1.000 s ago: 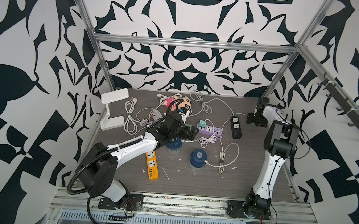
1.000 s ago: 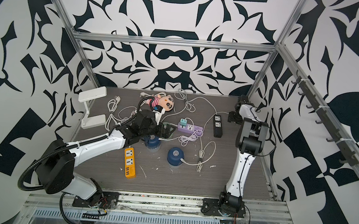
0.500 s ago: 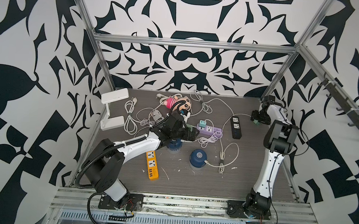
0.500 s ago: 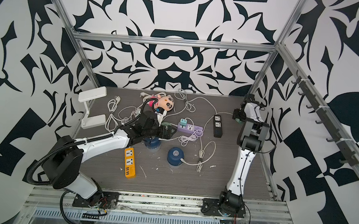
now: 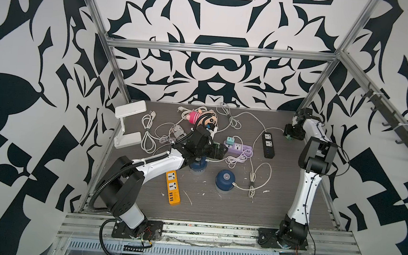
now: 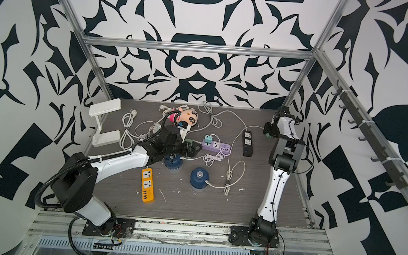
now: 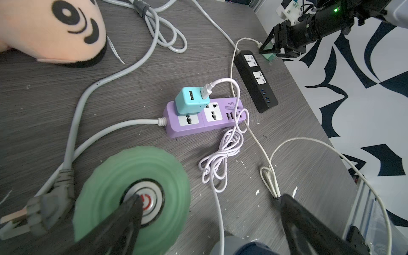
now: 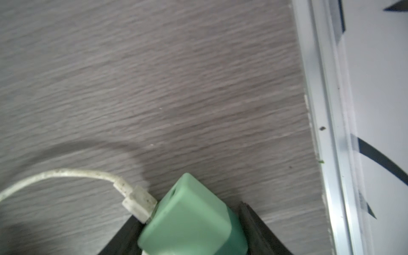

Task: Charge the cordless meat grinders
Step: Pick up the plug from the center of the board.

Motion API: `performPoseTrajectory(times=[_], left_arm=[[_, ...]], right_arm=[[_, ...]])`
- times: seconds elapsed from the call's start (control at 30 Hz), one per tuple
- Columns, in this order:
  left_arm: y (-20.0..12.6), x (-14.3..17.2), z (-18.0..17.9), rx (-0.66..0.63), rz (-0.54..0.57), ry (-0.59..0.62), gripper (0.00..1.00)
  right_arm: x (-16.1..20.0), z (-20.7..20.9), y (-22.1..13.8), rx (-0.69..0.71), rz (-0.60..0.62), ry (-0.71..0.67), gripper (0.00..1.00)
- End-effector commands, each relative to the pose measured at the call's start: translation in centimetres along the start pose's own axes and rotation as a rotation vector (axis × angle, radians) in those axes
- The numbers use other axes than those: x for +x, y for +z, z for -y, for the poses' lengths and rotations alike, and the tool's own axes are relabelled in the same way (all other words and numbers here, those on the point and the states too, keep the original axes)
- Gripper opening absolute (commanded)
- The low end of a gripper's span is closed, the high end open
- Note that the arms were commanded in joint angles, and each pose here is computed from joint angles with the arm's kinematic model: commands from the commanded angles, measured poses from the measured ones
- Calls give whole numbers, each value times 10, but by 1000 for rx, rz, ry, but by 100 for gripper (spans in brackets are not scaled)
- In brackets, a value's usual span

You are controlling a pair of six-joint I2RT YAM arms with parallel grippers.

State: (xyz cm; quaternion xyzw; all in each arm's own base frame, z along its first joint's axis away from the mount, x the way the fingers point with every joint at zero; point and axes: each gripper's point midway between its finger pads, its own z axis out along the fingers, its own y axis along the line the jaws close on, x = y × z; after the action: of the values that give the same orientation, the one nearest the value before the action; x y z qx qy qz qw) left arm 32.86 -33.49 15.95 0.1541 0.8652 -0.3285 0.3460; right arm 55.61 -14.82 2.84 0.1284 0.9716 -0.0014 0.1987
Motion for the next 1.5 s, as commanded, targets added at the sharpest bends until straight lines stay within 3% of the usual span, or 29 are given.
performPoseTrajectory(times=[0.0,0.37,0.63,0.8,1.0,1.33,1.47], left_arm=[[1,4,-2,0,-26,-23,99],[-16,-5,4,4,9,-17,99],[-30,-9,5,-8,30,-12,99],[-32,-11,2,-30,14,-15,99],[-29,-23,11,64,-66,-76,100],[-41,-72,20,158,-128,-112,99],[-30,-80,33,329,-223,-213,99]], right_arm=[[0,-36,-16,-82,16,-5,63],[-2,-92,-63,-153,119,-47,56],[18,-129,-106,-212,166,-83,55],[50,-156,-129,-242,168,-130,54],[101,-192,-162,-272,200,-209,54],[168,-239,-219,-388,313,-412,54],[180,-248,-240,-458,366,-455,54]])
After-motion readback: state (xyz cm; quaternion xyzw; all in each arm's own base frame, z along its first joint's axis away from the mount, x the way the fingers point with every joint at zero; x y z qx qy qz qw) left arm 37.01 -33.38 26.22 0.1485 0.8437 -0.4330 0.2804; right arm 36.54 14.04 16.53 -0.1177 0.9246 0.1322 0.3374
